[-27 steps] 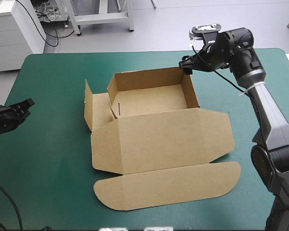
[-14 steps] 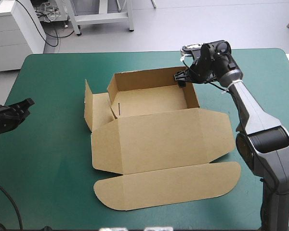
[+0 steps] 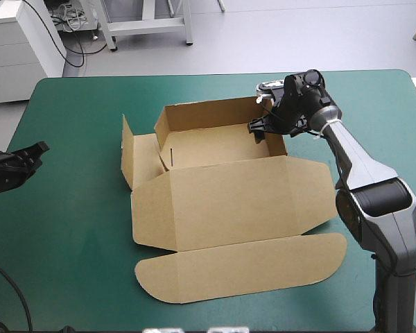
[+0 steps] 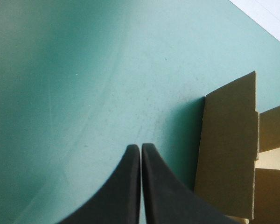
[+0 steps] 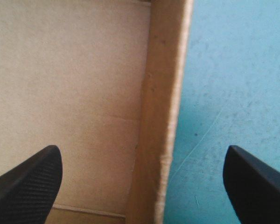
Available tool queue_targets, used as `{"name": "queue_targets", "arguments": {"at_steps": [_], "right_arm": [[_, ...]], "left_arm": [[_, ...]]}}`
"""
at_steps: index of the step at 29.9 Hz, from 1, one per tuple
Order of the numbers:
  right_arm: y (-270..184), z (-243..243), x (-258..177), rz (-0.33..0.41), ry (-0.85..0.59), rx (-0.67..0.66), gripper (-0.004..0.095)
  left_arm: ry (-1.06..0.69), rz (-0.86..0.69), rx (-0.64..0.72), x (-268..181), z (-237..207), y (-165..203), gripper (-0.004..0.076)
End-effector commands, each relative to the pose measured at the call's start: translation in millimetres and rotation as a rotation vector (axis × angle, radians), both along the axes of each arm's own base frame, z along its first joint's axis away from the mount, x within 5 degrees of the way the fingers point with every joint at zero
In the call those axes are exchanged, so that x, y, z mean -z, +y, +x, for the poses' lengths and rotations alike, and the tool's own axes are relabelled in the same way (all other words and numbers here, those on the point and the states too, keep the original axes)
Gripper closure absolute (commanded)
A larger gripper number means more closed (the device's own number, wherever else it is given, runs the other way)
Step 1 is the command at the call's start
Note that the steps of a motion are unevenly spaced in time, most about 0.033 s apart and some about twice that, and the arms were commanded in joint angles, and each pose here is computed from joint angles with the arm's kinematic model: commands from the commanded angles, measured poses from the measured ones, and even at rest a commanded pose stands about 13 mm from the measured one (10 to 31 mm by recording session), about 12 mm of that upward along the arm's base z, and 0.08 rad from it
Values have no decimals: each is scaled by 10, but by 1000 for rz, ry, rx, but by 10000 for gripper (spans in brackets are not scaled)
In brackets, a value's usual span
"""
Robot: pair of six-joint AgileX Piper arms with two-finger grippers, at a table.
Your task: Fold the box
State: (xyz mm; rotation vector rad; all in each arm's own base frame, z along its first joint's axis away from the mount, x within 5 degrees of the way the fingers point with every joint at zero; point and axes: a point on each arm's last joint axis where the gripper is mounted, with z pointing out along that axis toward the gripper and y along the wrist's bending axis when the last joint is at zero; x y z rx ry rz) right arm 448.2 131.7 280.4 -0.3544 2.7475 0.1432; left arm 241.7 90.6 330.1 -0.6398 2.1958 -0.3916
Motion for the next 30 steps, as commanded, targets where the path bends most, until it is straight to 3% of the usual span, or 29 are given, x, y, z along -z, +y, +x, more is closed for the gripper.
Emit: {"name": "queue_targets", "arguments": {"at_steps": [1,8,11,14,19,20,30], "right_arm": [[-46,-67,-340,12,-105,-5,50],[-100,-52,-339,-14,-112,-3,51],[-111,-49,-339,-26,-116,-2,100],[-111,-49,-339,-26,-116,-2,285],[-104,-49,-340,-19,-116,-5,859],[-104,-49,-340,-21,-116,-9,926],[-81,-77,-396,15,-120,-13,928]], "left_arm": [[-88,4,-25,-181,-5,-22,732],[-86,2,-23,-179,-6,-25,732],[-86,2,-23,-179,-6,-25,732],[-86,2,-23,-179,-6,-25,732],[-86,2,-23,-179,-6,-25,732],[-86,2,-23,-179,-6,-25,732],[-77,-1,-15,-173,-11,-32,731]]}}
